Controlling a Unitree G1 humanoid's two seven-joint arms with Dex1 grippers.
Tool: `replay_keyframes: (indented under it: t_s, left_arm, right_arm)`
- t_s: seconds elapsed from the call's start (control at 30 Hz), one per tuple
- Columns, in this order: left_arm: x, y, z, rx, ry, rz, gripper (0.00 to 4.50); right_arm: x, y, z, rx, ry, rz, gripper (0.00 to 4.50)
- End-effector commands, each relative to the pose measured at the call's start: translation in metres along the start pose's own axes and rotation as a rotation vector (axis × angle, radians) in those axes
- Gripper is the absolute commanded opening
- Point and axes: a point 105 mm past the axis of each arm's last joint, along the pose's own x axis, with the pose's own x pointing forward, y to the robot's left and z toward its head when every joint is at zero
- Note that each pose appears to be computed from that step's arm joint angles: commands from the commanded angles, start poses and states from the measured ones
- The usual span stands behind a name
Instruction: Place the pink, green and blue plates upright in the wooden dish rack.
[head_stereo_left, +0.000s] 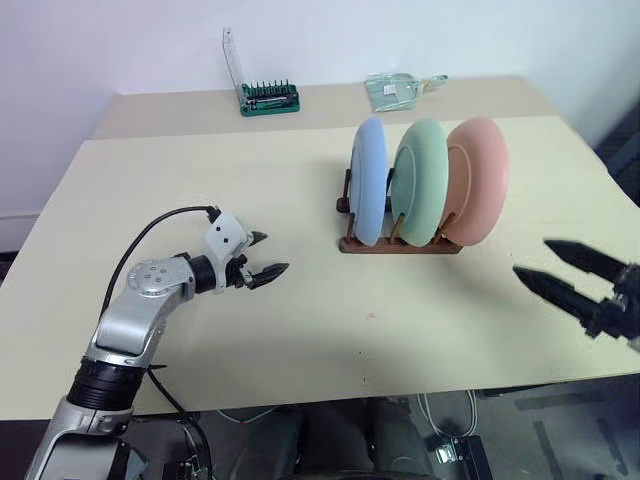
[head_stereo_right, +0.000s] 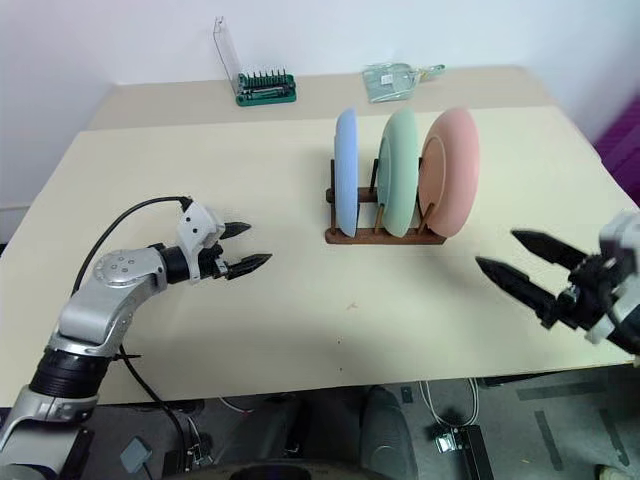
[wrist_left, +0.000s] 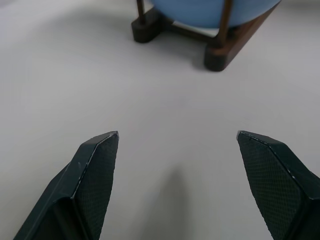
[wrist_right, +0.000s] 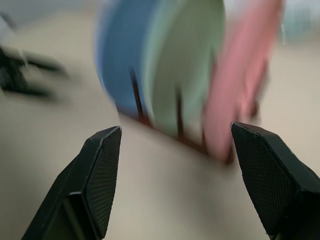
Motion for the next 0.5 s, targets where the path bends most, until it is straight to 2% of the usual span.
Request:
replay_keyframes:
  t_s: [0.03,0.1,0.33,0.5]
  left_arm:
    - [-0.009,0.017,-0.001,0.004,-0.032,0.091,3.89]
    - [-0.011,0.02,-0.005,0.008,-0.028,0.125,3.89]
    - [-0.02,0.019,-0.023,-0.024,-0.012,0.18,3.89]
    - [-0.021,0.013,-0.028,-0.054,-0.015,0.205,3.89]
  right_arm:
    - [0.009,-0.022,-0.023,-0.095,0.059,-0.123,3.54]
    - [0.013,-0.031,-0.034,-0.141,0.078,-0.154,3.54]
    - [0.029,-0.037,-0.054,-0.119,0.079,-0.133,3.54]
    - [0.032,-0.037,-0.055,-0.139,0.092,-0.11,3.54]
